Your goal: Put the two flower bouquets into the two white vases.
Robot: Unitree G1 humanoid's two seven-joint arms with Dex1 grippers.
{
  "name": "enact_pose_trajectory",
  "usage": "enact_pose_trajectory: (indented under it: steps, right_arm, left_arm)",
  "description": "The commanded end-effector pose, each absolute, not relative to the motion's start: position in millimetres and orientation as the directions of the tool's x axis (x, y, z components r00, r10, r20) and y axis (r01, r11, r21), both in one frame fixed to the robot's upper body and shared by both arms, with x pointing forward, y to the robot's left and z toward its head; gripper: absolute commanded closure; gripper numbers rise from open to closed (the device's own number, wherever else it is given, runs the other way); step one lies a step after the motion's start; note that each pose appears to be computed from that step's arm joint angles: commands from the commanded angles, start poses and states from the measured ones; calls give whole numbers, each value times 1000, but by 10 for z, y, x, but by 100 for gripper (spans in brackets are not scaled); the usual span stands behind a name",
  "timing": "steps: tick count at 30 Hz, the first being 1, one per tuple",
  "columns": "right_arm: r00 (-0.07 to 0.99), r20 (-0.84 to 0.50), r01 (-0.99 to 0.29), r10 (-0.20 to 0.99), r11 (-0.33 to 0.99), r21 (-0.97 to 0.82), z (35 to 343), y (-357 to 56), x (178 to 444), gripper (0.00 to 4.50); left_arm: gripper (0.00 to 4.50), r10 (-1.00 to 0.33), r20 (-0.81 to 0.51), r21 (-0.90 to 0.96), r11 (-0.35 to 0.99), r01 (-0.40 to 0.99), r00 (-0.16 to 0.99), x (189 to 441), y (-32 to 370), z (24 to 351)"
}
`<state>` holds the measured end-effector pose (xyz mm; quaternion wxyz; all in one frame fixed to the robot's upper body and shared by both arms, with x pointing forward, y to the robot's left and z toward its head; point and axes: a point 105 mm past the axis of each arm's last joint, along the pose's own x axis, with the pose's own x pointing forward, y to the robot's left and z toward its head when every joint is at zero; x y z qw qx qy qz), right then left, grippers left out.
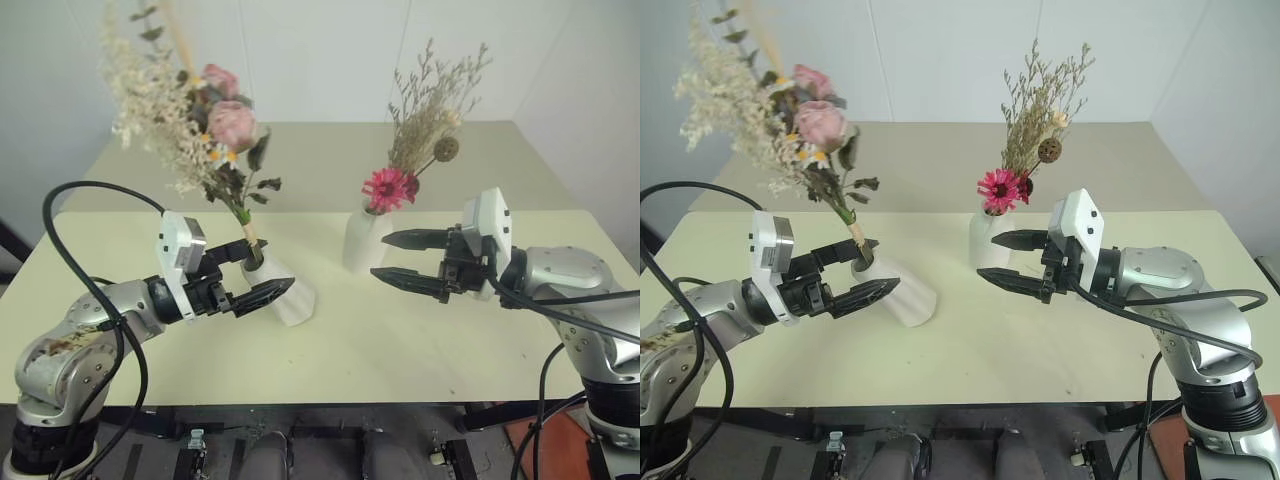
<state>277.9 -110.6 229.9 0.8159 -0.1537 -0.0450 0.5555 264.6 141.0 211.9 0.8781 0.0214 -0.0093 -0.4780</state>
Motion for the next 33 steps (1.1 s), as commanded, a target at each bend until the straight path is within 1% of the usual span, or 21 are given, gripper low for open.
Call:
enact_pose_trajectory:
  steps: [1,13,23,33]
  right_arm:
    - [358,-80,-892,930,315,-323,2371,-1074,2762,136]
    - [359,-82,-893,930,317,-318,2370,-1081,2762,136]
    - [356,-69,-897,932,320,-306,2371,-1069,2772,136]
    - [369,-61,-894,927,336,-297,2367,-1081,2741,136]
  left_arm:
    - [1,-841,14,70,540,839,541,2635,1371,2175]
    - [1,-853,14,81,520,850,521,2698,1306,2142]
    - [1,-924,13,137,379,915,381,2792,1034,2278]
    - [1,-925,-6,131,376,917,380,2786,1075,2244]
